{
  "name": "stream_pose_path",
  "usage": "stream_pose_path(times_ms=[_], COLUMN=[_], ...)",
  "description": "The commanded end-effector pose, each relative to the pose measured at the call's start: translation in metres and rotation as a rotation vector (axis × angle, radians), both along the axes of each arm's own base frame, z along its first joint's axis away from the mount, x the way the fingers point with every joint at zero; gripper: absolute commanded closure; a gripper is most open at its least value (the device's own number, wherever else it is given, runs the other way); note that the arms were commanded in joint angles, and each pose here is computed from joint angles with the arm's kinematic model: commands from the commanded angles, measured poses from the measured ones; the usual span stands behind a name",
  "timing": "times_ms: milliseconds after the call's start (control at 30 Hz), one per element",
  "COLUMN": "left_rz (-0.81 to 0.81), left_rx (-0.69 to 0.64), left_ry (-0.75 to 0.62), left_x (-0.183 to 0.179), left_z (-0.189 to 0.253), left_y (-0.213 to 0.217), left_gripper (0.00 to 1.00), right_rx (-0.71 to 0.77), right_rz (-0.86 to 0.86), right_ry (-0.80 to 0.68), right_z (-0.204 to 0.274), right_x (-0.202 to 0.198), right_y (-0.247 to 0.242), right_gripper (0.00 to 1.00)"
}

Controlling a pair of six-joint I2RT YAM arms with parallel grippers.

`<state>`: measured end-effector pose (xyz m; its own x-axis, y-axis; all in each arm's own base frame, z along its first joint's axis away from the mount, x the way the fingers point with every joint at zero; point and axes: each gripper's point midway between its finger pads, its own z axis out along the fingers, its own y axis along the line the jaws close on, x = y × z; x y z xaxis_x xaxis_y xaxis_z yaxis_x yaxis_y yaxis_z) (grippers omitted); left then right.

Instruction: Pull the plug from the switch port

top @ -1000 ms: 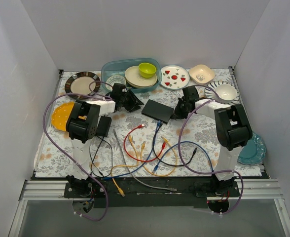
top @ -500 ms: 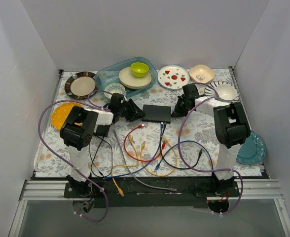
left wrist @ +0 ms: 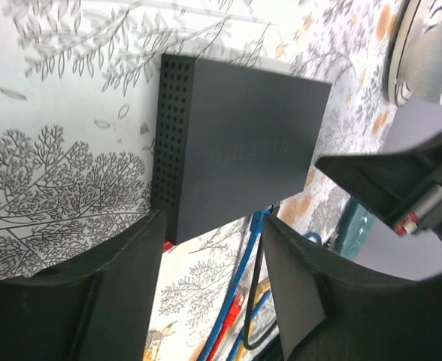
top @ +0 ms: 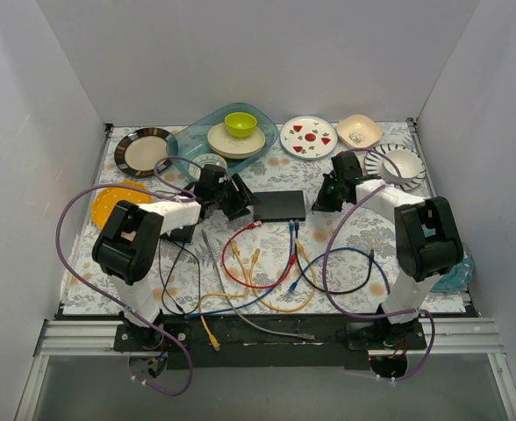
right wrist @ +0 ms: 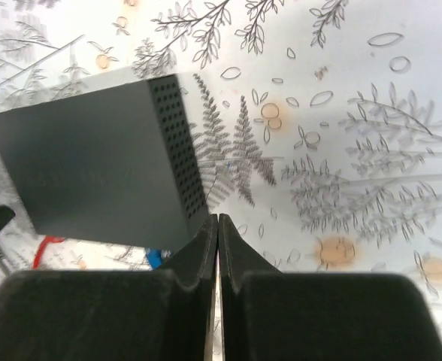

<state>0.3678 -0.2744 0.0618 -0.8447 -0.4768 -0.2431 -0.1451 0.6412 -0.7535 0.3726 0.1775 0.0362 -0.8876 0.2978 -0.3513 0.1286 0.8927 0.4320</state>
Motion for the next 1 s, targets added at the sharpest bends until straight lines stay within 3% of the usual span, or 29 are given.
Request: stream_pose_path(times_ms=[0,33,200,467,633,667,967], left_rz=[0.075,0.096,0.124,-0.131,-0.275,-0.286,-0.321], left_rx=[0.088,0.111,0.146,-0.123,-0.208,-0.188,-0.119], left_ry=[-0.133,-0.146,-0.179,-0.223,-0.183,-0.129,-0.001], left_x=[0.024,0.029,0.038,0.027,0.024,0.023,0.021], left_z=[0.049,0.052,0.063,0.084,0.079,0.058,0.009], left_y=[0.016,0.020,0.025,-0.046,-0.079,-0.080,-0.081], left_gripper=[0.44,0.44,0.43,0.47,0.50,0.51,0.55], right_rx=[-0.004,-0.002,0.046,0.386,0.456,0.466,0.497], right_rz=[-0.015,-0.012,0.025,0.132,0.118,0.095,0.020], right_ry=[-0.118,-0.118,-0.110,-0.127,-0.184,-0.166,-0.115], right_z=[0.039,0.040,0.031,0.025,0.028,0.023,-0.001], right_x=[-0.004,-0.007,-0.034,-0.071,-0.062,-0.060,-0.041], right_y=[-0.009,-0.010,-0.008,0.035,0.043,0.043,0.049], right_gripper=[0.90,0.84,0.74,0.52,0.50,0.50,0.53])
